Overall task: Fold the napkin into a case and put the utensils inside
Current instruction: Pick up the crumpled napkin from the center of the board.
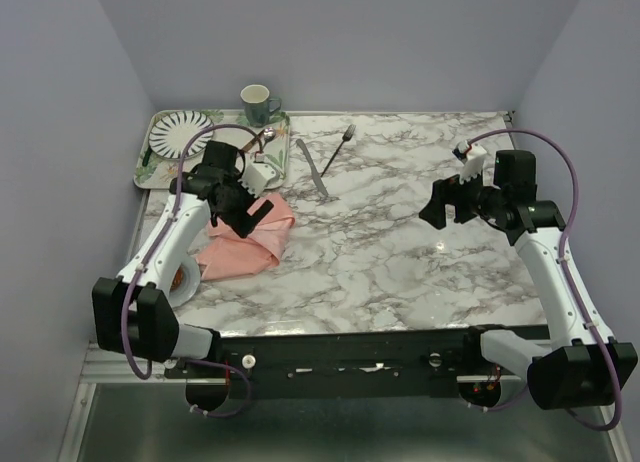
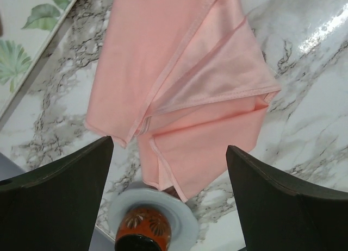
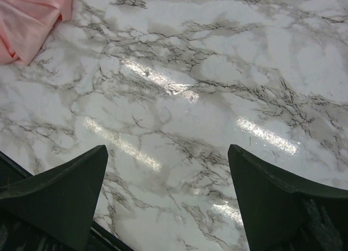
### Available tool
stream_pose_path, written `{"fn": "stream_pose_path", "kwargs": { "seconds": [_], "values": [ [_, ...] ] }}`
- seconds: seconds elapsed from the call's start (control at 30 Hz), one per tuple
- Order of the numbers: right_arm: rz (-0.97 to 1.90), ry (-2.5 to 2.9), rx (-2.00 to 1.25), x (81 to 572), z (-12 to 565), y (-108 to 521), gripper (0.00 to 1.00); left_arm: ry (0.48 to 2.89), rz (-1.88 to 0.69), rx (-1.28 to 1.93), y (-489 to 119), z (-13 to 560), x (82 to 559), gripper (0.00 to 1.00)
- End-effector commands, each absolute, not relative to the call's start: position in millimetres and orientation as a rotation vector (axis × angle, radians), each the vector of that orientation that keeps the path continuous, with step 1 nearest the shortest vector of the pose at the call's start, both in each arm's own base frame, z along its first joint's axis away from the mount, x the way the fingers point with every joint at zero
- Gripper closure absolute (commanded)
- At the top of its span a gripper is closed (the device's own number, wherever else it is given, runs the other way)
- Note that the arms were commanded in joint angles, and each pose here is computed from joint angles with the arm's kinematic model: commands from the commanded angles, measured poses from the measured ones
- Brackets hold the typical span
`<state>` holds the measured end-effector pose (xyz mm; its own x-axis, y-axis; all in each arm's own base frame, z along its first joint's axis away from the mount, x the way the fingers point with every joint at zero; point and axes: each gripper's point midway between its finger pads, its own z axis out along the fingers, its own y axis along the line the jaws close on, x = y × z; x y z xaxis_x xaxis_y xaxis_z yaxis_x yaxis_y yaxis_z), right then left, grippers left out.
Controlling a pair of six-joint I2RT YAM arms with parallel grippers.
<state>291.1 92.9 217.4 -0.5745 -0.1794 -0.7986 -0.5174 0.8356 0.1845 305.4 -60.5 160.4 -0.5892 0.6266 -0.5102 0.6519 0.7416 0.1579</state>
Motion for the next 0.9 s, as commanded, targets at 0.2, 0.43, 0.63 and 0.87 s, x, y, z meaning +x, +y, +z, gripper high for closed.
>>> {"fn": "stream_pose_path", "kwargs": {
  "seconds": [0.2,0.43,0.63,0.87],
  "values": [
    [0.579,2.19,-0.541,283,214,100,0.0,2.286,-0.031,1.405,-102,114,326,0.01],
    [0.58,2.196,-0.543,281,212,100,0.0,2.259,0.047,1.632,-120,74,319,0.01],
    [0.583,2.195,-0.546,281,214,100,0.0,2.222,0.058,1.83,-131,45,298,0.13],
    [0.573,2.192,-0.544,282,214,99,0.0,2.155,0.042,1.94,-157,63,278,0.98]
  ]
}}
